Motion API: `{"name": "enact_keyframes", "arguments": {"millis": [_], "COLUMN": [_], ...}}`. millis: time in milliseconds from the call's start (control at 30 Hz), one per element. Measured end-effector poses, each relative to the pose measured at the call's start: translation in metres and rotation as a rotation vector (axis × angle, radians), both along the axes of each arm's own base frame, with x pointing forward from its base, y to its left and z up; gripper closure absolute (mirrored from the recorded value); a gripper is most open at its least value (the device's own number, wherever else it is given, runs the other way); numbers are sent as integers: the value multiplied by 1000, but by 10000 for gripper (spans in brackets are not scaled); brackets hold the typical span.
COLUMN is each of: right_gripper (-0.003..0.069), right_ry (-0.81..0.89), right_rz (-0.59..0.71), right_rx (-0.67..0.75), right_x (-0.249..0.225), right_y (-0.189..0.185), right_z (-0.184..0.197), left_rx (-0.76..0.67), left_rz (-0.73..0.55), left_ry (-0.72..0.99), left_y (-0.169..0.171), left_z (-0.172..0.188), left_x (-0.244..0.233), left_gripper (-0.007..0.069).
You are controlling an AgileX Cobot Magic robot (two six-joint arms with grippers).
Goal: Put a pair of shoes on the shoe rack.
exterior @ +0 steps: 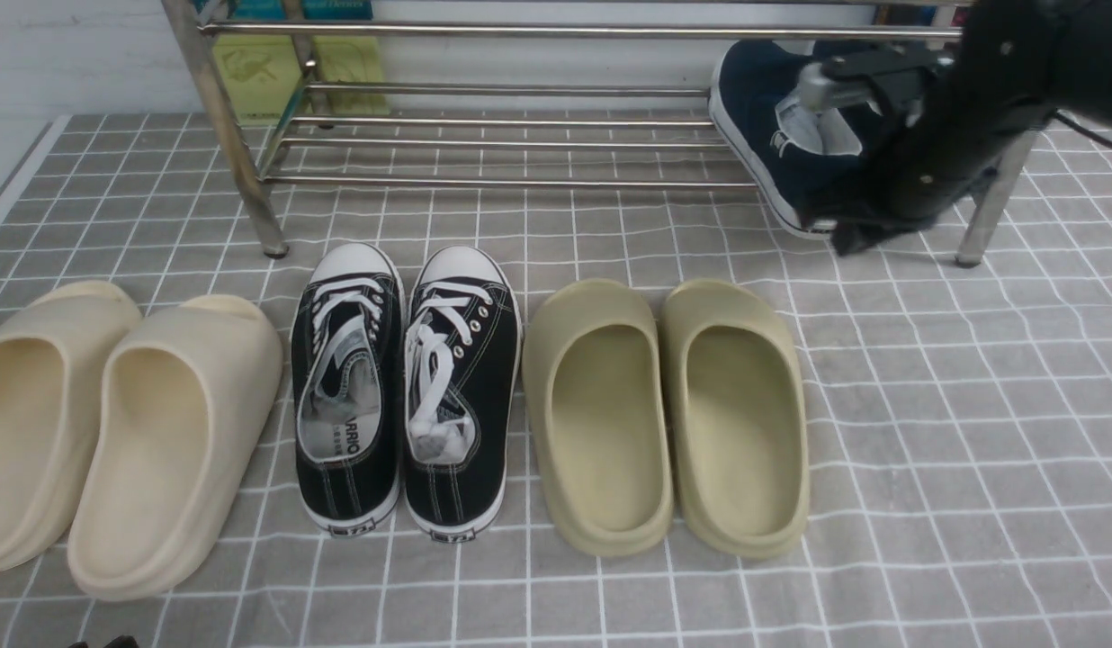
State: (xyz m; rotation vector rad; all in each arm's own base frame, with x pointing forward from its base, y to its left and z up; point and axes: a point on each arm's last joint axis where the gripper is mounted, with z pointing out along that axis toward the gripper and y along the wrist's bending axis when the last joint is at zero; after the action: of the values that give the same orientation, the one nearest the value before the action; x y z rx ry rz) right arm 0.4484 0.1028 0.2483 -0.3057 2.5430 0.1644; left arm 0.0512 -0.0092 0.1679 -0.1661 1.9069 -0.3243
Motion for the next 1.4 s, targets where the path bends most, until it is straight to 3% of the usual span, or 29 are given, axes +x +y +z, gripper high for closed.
{"name": "enact_keyframes", "arguments": {"millis": [100, 367, 567, 767, 933, 1100, 1233, 1300, 1400], "right_gripper": [662, 647, 596, 510, 473, 472, 542, 624, 662], "right_ry": [-49, -87, -197, -153, -6, -79, -127, -145, -190], "right_rz": [-10, -37, -38, -31, -14, -13, -18, -17, 10], "right_rx": [20, 63, 88, 57, 23, 26, 22, 22, -6], "right_x": [7, 3, -24, -42, -75, -132, -197, -227, -264], "right_y": [1, 2, -5, -10, -16, -29, -44, -51, -60], "right_z": [-5, 13, 77, 94, 103, 137, 132, 117, 92], "left_rx": [0, 0, 0, 0, 0, 0, 0, 0, 0], "left_rz": [0, 0, 0, 0, 0, 0, 0, 0, 0], "left_ry": [0, 0, 0, 0, 0, 0, 0, 0, 0], "left_y": [0, 0, 0, 0, 0, 0, 0, 0, 0], "left_z": [0, 0, 0, 0, 0, 0, 0, 0, 0], "left_x": [0, 0, 0, 0, 0, 0, 0, 0, 0], "left_gripper": [387, 387, 387, 387, 387, 387, 387, 387, 387]}}
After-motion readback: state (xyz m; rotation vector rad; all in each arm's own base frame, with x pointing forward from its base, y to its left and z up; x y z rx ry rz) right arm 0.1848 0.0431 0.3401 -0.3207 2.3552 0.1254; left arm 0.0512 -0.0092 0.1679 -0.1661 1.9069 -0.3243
